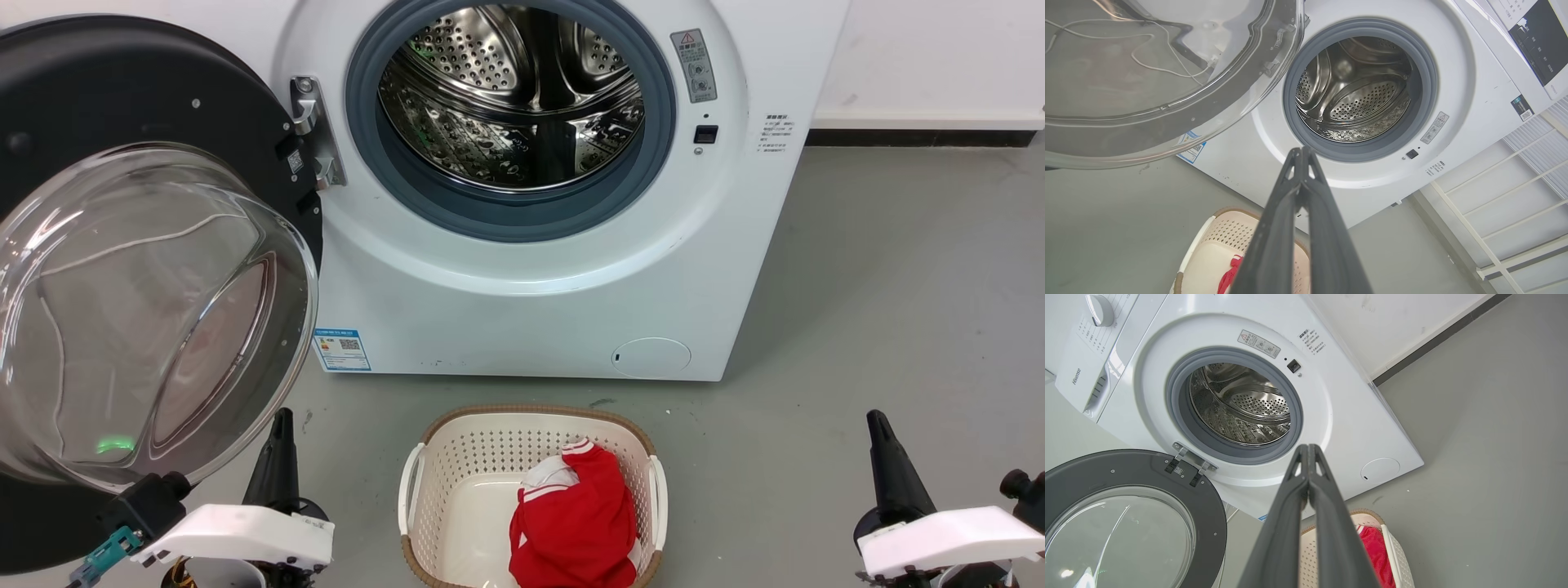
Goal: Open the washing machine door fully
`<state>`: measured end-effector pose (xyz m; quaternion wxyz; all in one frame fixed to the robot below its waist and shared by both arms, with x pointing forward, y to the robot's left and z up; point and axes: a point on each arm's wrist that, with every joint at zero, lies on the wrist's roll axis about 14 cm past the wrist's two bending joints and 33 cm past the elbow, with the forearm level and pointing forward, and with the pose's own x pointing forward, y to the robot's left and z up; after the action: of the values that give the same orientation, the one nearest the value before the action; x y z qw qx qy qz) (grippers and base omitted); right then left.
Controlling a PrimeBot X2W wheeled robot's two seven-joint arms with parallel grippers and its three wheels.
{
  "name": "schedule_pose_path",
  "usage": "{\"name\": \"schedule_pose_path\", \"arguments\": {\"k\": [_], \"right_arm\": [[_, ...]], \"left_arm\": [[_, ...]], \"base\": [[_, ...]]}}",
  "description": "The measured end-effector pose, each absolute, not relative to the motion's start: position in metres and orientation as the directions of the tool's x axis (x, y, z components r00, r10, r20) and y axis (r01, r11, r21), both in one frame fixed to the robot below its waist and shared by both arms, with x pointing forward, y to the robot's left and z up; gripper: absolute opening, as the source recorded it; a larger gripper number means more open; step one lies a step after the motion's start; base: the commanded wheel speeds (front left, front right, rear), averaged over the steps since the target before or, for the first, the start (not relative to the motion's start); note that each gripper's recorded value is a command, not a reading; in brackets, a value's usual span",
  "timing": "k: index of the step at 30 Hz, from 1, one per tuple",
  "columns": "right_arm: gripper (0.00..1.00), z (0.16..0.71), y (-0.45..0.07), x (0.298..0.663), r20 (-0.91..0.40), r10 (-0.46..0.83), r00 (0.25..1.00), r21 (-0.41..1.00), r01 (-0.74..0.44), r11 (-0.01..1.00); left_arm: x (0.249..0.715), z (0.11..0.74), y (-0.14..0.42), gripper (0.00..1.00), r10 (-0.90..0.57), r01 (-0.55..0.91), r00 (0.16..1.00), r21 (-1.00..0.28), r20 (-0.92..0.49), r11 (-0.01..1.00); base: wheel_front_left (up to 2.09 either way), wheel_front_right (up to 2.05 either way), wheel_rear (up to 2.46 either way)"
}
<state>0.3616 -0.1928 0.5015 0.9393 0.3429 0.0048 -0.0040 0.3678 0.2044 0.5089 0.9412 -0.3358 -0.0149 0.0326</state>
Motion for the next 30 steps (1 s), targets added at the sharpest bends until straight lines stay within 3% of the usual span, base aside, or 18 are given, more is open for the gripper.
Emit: {"name": "schedule_pose_path", "arguments": {"k": [30], "right_arm": [[0.0,0.4991,-0.1961,0.3718,-0.033,-0.008,0.999,0.877,0.032,0.48]], "left_arm": [[0.3762,0.5037,0.2037,0.0,0.048,-0.051,0.998,-0.874,-0.032,0.484]], "base": [[0.0,0.0,0.0]]}}
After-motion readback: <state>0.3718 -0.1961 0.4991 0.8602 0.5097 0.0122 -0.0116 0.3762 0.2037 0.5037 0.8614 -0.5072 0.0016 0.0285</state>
